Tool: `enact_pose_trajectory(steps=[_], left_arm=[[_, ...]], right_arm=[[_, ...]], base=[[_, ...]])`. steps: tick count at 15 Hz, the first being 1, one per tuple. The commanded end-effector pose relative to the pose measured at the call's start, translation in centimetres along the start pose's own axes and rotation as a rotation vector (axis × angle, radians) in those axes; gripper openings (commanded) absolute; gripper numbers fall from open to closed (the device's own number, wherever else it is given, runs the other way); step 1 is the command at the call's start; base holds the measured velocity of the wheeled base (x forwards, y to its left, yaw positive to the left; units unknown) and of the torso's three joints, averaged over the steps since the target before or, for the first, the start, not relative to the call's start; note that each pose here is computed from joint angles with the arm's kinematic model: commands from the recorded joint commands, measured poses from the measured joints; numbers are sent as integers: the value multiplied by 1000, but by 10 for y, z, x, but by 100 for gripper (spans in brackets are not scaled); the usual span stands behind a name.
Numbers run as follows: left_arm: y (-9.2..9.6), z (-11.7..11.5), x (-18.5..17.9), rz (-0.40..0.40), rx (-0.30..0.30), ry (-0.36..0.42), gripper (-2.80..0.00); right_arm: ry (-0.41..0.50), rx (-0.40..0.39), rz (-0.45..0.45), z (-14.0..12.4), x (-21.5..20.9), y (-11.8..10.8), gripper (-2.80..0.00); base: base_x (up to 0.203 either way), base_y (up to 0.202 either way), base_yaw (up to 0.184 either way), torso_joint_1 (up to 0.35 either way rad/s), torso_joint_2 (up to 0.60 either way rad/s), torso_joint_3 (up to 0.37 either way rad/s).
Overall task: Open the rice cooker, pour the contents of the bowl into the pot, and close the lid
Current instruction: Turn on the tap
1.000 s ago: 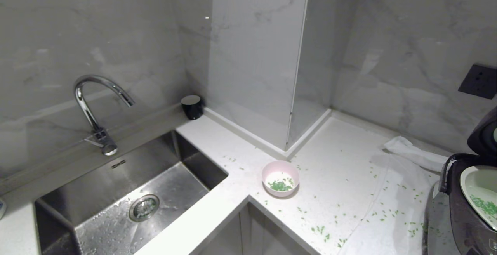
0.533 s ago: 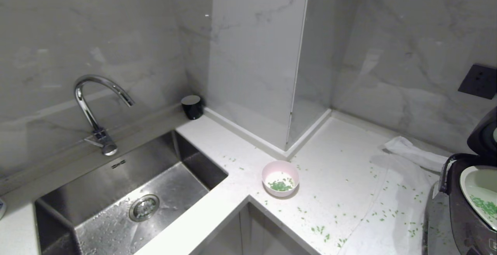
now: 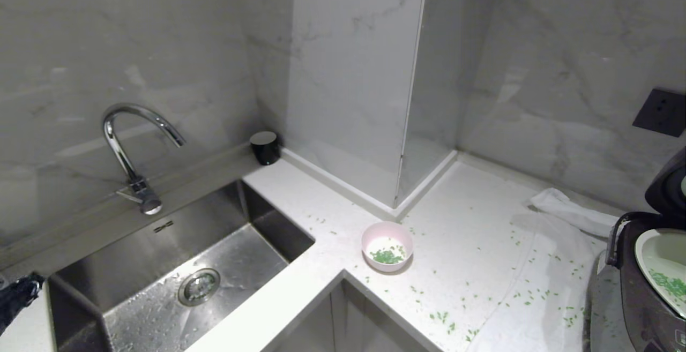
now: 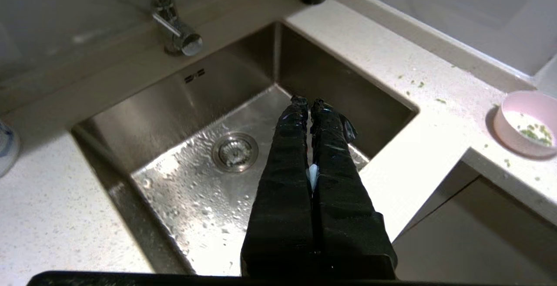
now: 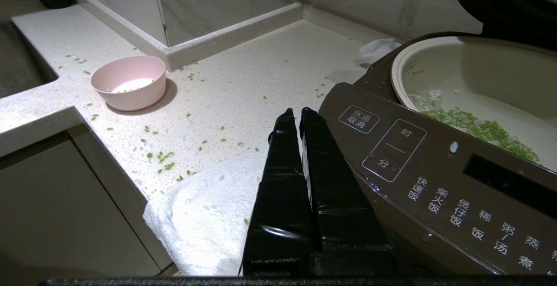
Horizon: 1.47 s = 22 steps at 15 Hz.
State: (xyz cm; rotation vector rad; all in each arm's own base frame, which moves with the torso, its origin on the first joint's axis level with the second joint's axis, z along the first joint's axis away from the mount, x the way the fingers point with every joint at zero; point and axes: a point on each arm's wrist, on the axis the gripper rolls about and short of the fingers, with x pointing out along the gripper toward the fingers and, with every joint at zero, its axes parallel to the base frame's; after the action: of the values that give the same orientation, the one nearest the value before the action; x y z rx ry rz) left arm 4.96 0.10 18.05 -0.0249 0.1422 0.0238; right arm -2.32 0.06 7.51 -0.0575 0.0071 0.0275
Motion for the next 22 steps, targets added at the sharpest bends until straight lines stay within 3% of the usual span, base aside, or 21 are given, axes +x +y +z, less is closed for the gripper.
enact_pose_trajectory(steps=[1, 3, 6, 9, 14, 15, 22], left_arm=[[1, 9, 66, 39, -58, 218, -280], [3, 10, 112, 133, -123, 319, -280], [6, -7, 174, 307, -166, 425, -280], [13, -20, 222, 472, -177, 393, -280], [31, -26, 271, 577, -226, 361, -280], [36, -27, 280, 593, -231, 358, 0], [70, -36, 343, 681, -310, 310, 0]], right_arm=[[1, -1, 1, 0, 0, 0, -280], [1, -1, 0, 0, 0, 0, -280], [1, -1, 0, 0, 0, 0, -280], [1, -1, 0, 0, 0, 0, -280], [1, -1, 1, 0, 0, 0, -280], [1, -1, 0, 0, 0, 0, -280], [1, -1, 2, 0, 0, 0, -280]], base=[[0, 0, 0, 0, 0, 0], [0, 0, 0, 0, 0, 0], [0, 0, 0, 0, 0, 0], [0, 0, 0, 0, 0, 0], [0, 0, 0, 0, 0, 0], [0, 0, 0, 0, 0, 0], [0, 0, 0, 0, 0, 0]])
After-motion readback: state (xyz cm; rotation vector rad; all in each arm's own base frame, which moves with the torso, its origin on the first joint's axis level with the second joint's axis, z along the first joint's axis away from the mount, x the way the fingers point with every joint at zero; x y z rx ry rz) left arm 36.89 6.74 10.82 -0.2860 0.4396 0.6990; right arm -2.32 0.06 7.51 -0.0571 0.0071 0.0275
